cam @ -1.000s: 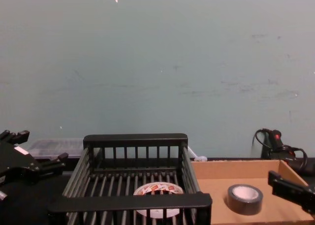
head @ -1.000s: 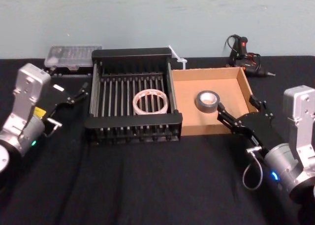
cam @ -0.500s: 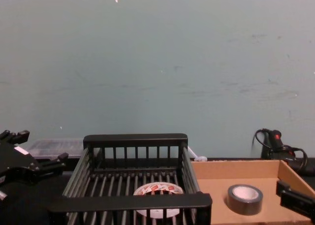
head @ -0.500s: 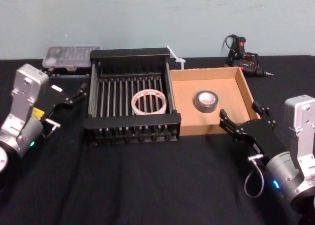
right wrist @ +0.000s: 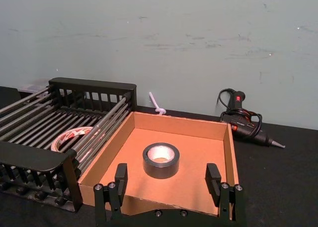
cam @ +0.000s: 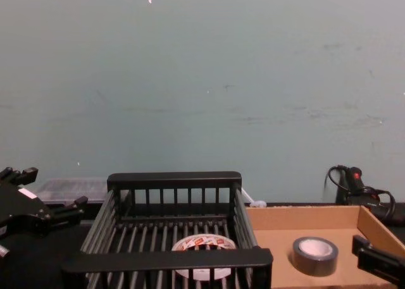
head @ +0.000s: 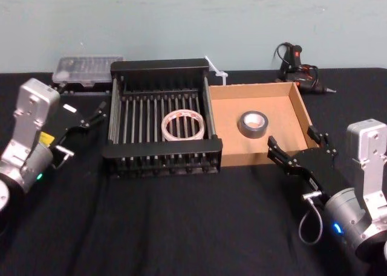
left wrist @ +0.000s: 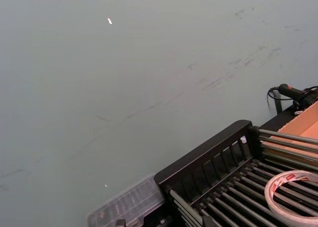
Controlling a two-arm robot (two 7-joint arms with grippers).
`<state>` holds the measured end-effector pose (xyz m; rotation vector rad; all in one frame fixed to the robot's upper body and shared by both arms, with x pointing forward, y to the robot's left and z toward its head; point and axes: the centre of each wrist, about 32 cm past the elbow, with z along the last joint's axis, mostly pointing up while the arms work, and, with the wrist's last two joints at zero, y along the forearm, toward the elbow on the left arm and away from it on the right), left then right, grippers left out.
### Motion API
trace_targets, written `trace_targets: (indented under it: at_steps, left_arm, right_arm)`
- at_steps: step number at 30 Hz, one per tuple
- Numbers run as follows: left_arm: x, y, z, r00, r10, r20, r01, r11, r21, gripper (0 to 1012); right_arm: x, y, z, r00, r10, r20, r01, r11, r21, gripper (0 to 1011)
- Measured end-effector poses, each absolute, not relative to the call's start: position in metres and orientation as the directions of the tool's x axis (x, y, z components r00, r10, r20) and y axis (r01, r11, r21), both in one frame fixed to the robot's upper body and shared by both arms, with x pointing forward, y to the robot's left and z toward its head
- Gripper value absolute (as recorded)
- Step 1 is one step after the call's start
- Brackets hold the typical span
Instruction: Pick up the white tape and place it into the black box , Pick up the silver tape and place it into the brown box.
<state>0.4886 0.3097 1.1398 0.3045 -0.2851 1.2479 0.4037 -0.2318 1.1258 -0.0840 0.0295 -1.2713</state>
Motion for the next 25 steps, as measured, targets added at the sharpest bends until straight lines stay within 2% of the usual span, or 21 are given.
trace_targets:
  at_steps: [25]
  left_arm:
    - [0.4886,0.3097,1.1398,0.292,0.880,0.374,-0.955,0.287,0.070,1001]
  right_arm:
    - [0.4037,-0.2317,1.1255,0.293,-0.956,0.024,0.953,0.290,-0.083,1002]
